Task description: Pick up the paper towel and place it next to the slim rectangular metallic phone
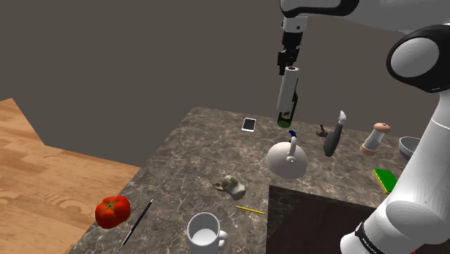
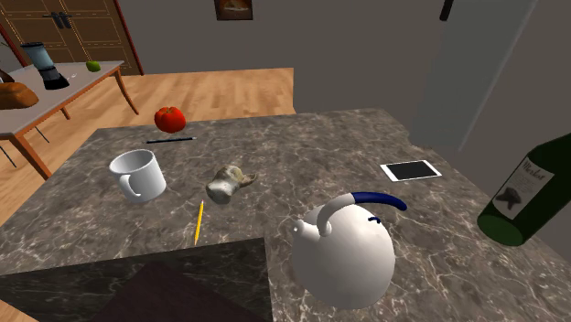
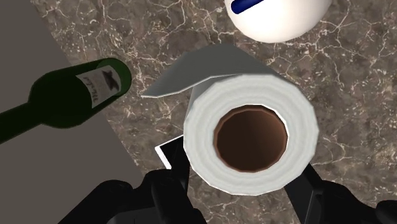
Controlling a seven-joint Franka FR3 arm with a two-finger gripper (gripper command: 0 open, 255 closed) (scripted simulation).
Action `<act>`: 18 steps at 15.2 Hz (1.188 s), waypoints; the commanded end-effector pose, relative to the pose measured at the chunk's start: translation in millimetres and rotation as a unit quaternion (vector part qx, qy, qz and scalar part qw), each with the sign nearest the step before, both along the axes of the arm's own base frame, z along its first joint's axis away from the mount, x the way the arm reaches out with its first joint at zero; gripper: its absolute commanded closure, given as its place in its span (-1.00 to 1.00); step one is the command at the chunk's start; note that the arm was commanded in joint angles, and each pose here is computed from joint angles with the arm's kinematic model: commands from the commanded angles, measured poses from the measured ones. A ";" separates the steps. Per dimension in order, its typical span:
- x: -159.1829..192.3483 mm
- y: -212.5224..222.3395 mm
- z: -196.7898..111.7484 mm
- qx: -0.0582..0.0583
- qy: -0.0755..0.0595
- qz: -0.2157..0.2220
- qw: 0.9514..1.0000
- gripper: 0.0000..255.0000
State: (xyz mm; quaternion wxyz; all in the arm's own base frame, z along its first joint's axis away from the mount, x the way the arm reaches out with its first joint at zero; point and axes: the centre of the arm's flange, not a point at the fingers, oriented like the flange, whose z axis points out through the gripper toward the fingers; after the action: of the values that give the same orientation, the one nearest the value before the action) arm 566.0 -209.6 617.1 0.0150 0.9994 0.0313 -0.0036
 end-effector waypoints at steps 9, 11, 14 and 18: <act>1.0 -0.8 -52.7 0.000 0.000 0.000 1.000 1.00; 1.0 -0.8 -63.3 0.000 0.000 0.000 1.000 1.00; 1.0 -0.8 -79.1 0.000 0.000 0.000 1.000 1.00; 1.0 -0.8 -100.3 0.000 0.000 0.000 1.000 1.00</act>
State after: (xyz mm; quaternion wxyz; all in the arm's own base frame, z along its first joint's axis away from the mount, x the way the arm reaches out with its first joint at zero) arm 565.7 -209.4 521.9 0.0151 0.9994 0.0314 -0.0036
